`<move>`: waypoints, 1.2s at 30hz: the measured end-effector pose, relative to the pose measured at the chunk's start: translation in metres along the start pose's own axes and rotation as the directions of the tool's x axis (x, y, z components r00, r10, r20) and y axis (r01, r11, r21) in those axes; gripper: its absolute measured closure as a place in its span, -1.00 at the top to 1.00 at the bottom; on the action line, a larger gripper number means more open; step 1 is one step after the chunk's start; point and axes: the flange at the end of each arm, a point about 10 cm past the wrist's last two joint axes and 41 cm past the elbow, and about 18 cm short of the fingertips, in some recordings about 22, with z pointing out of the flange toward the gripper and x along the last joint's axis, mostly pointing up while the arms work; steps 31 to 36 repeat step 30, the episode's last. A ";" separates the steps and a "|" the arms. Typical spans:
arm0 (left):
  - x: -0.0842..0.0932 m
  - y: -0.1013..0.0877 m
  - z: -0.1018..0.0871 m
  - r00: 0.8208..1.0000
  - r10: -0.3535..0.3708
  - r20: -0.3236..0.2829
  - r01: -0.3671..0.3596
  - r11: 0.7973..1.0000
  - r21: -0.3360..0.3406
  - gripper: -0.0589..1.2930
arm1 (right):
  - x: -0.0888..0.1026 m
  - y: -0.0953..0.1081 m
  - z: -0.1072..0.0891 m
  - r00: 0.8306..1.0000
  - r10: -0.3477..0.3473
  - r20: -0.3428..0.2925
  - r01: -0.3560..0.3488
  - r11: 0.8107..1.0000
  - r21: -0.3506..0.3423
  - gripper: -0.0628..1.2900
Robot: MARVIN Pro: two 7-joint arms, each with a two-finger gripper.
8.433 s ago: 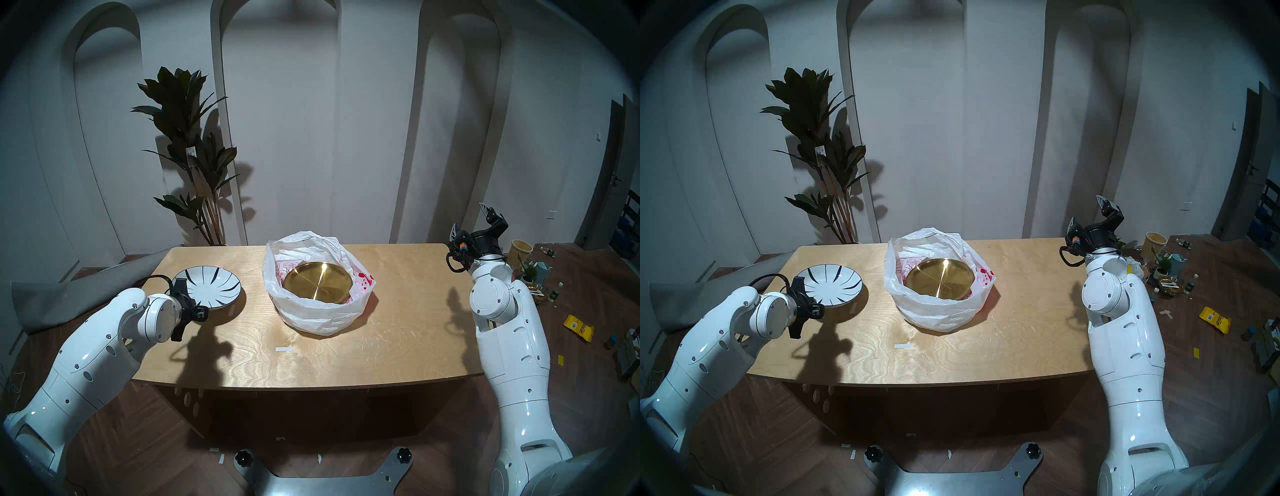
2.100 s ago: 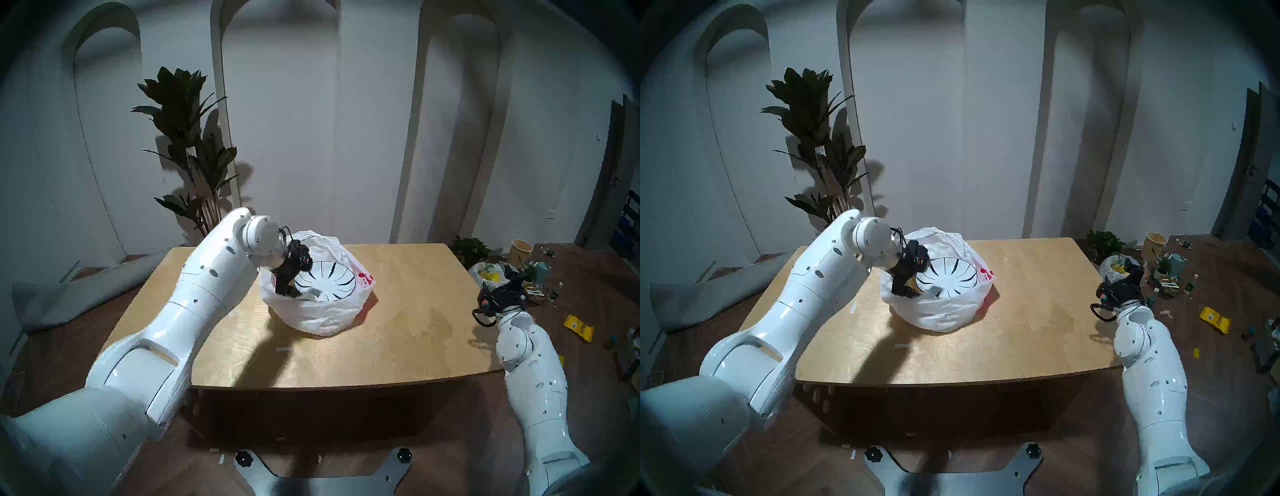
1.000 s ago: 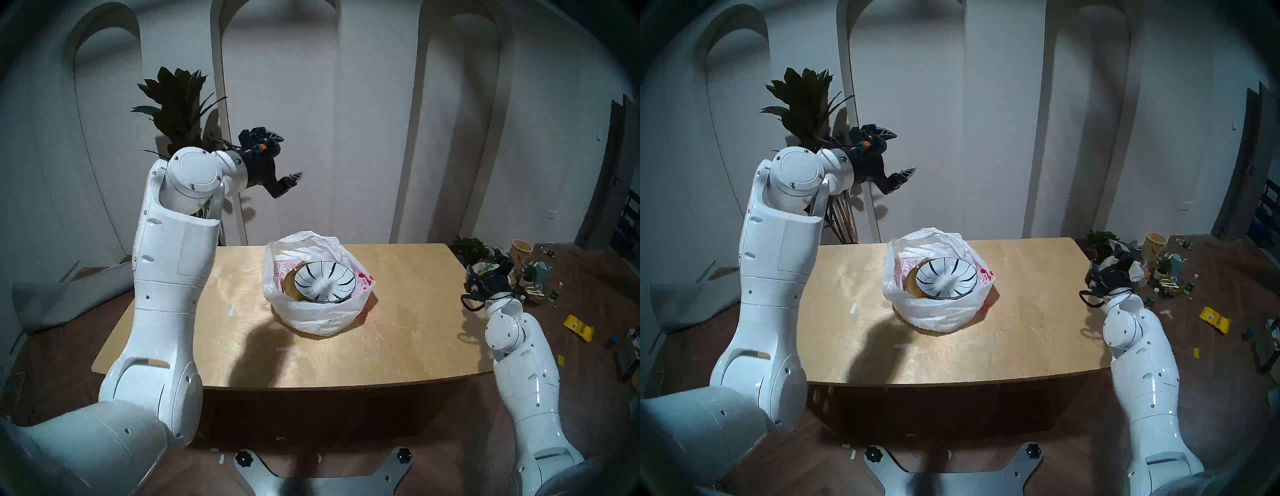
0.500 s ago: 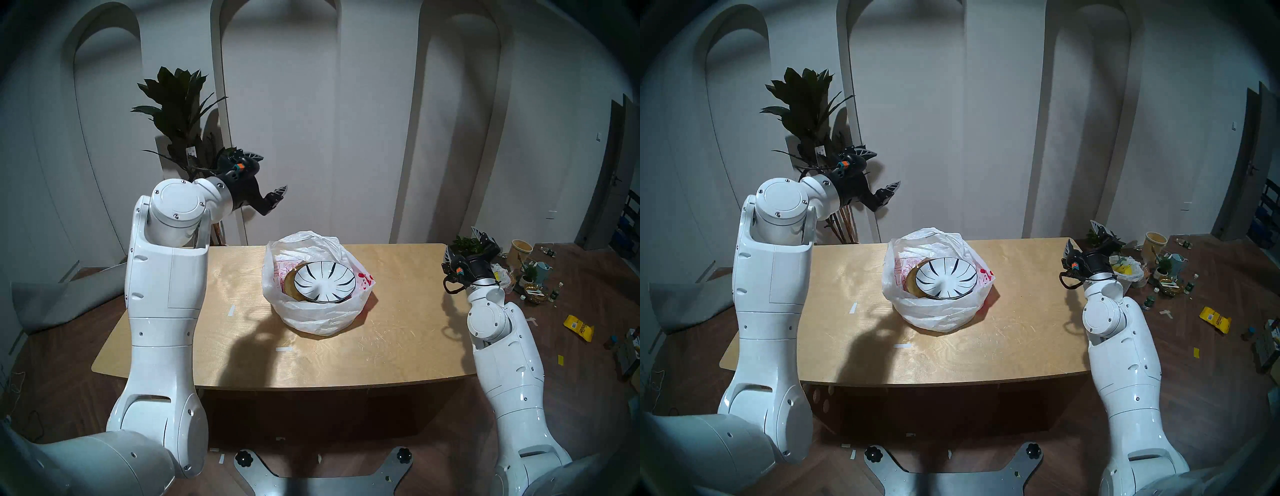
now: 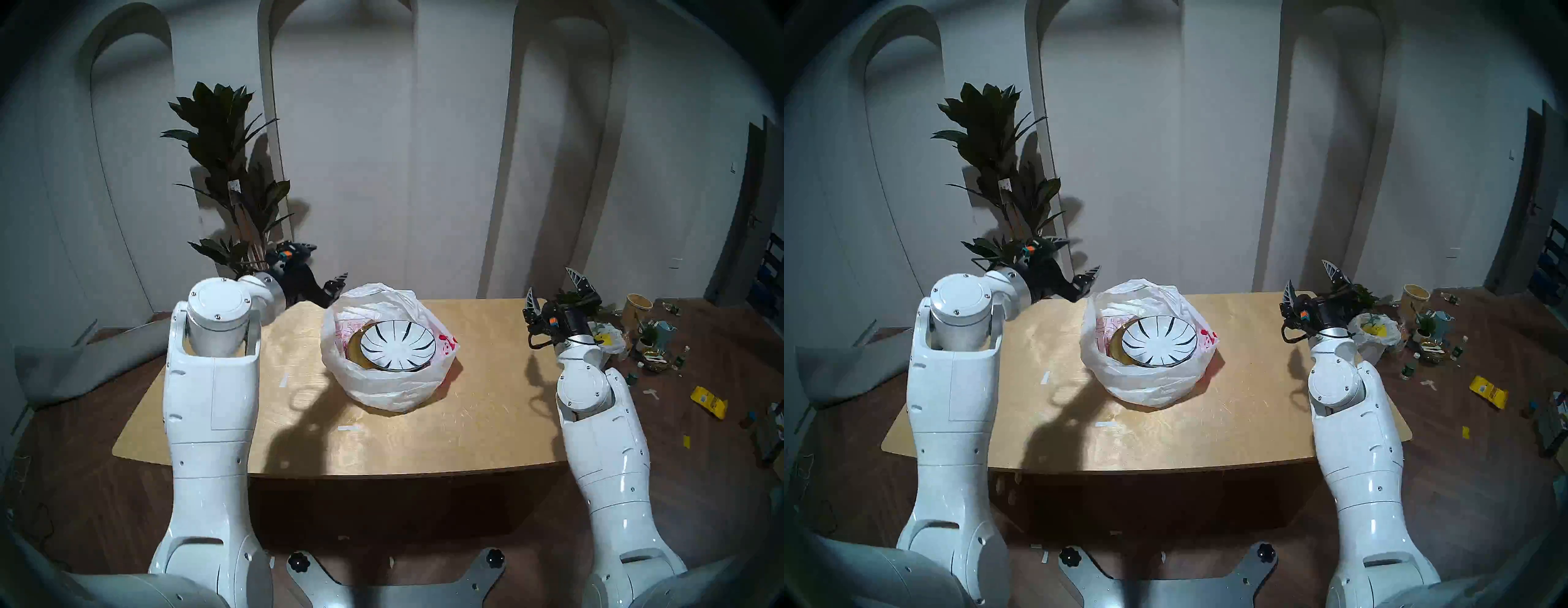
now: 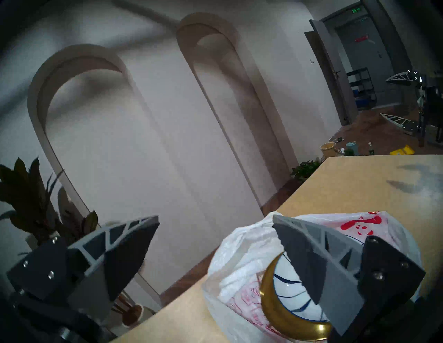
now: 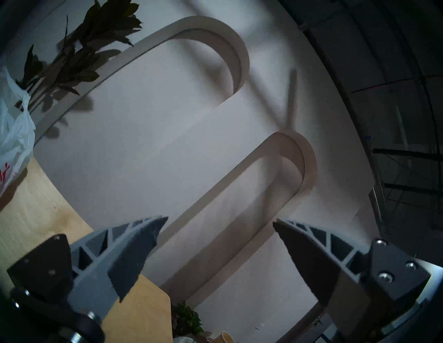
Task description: Bag the groceries: heavy items first, fragile items on top
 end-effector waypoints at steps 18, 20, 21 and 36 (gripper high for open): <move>-0.031 0.035 -0.031 0.973 -0.233 -0.008 0.233 0.973 -0.001 0.93 | -0.003 0.019 -0.031 0.999 0.014 -0.049 -0.017 0.998 -0.062 0.97; -0.033 0.039 -0.036 0.966 -0.259 -0.013 0.259 0.966 -0.006 0.93 | -0.003 0.019 -0.039 0.998 0.008 -0.060 -0.012 0.998 -0.063 0.97; -0.033 0.040 -0.038 0.963 -0.269 -0.016 0.268 0.963 -0.008 0.93 | -0.002 0.018 -0.042 0.998 0.007 -0.066 -0.012 0.998 -0.063 0.97; -0.030 0.061 -0.049 0.940 -0.338 -0.038 0.336 0.940 -0.056 0.93 | 0.011 -0.003 -0.068 0.993 0.045 -0.113 -0.048 0.999 -0.025 0.97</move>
